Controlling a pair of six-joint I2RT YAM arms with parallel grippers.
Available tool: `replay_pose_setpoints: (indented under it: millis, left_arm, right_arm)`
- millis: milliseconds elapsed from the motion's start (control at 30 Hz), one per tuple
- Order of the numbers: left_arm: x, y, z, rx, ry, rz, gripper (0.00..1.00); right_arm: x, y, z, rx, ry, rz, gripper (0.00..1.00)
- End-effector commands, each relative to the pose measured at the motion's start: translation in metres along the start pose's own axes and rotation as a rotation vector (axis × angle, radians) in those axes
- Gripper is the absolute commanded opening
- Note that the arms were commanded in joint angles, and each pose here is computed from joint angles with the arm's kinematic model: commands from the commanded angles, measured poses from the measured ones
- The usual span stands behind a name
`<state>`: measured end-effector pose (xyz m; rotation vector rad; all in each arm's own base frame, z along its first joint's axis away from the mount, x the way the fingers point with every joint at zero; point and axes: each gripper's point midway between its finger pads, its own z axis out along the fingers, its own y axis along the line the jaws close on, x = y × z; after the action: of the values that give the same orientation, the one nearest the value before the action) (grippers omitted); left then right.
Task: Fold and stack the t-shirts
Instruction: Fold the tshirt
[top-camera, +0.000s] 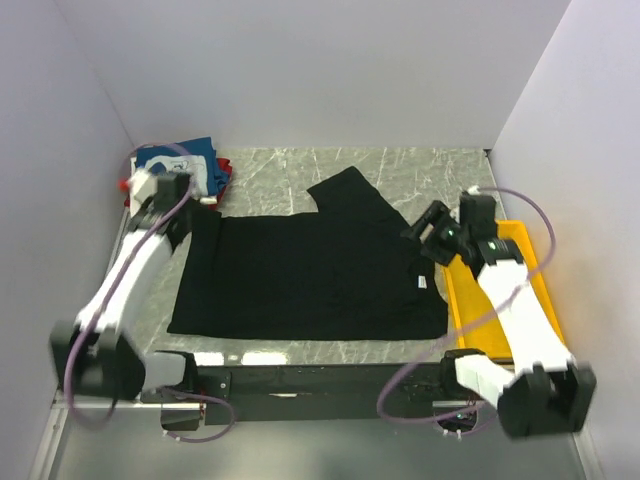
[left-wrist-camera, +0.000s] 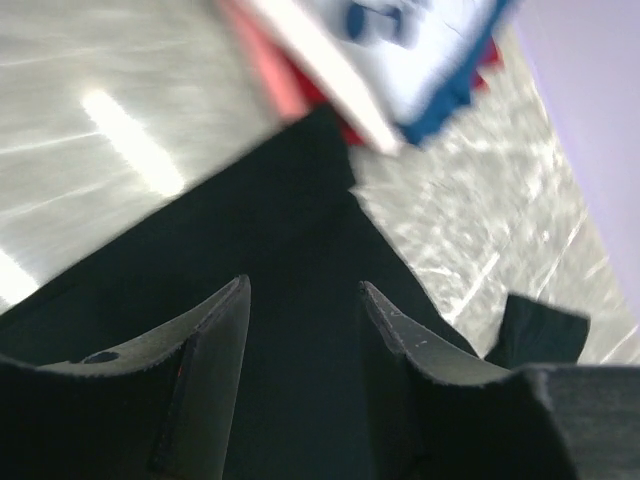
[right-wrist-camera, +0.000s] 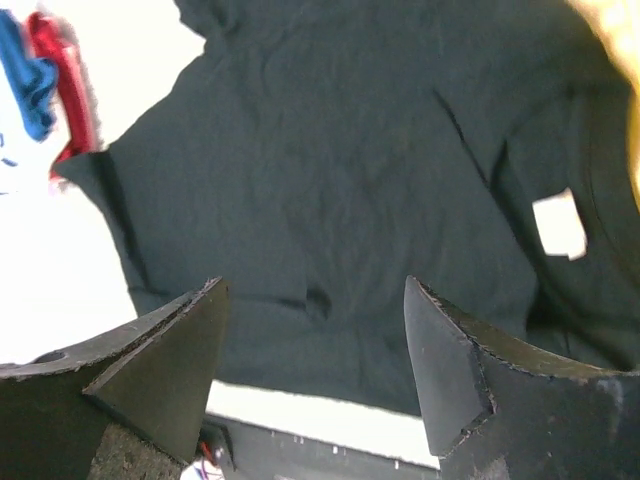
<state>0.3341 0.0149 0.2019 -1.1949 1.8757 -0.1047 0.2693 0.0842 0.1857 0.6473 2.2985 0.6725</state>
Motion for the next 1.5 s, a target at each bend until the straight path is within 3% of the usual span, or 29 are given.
replay_pose_setpoints:
  millis: [0,167,267,333,667,967,1167,1333,1467]
  left_arm:
    - [0.012,-0.074,0.035,0.156,0.017,0.146,0.52]
    - [0.029,-0.117,0.086,0.17,0.064,0.238,0.51]
    - [0.06,-0.128,0.133,0.144,0.138,0.301,0.5]
    - [0.058,-0.136,0.148,0.118,0.129,0.318,0.5]
    - [0.055,-0.09,0.241,-0.047,0.187,0.342,0.49]
    - [0.027,-0.067,0.282,-0.095,0.168,0.345,0.48]
    - [0.015,-0.082,0.296,-0.063,0.159,0.357,0.5]
    - [0.014,-0.098,0.29,0.005,0.171,0.341,0.51]
    - [0.001,-0.133,0.259,0.122,0.13,0.35,0.53]
  right_arm:
    - [-0.046,0.044,0.02,-0.106,-0.098,-0.086,0.77]
    - [-0.064,0.066,0.053,-0.091,-0.094,-0.152,0.76]
    - [-0.069,0.069,0.078,-0.079,-0.064,-0.155,0.75]
    - [-0.074,0.073,0.085,-0.08,-0.061,-0.157,0.75]
    - [-0.078,0.07,0.133,-0.057,0.012,-0.161,0.72]
    - [-0.078,0.063,0.154,-0.031,0.037,-0.165,0.71]
    - [-0.08,0.061,0.163,-0.021,0.039,-0.176,0.7]
    - [-0.093,0.061,0.177,-0.007,0.015,-0.196,0.7]
    - [-0.116,0.065,0.204,0.012,-0.007,-0.233,0.71]
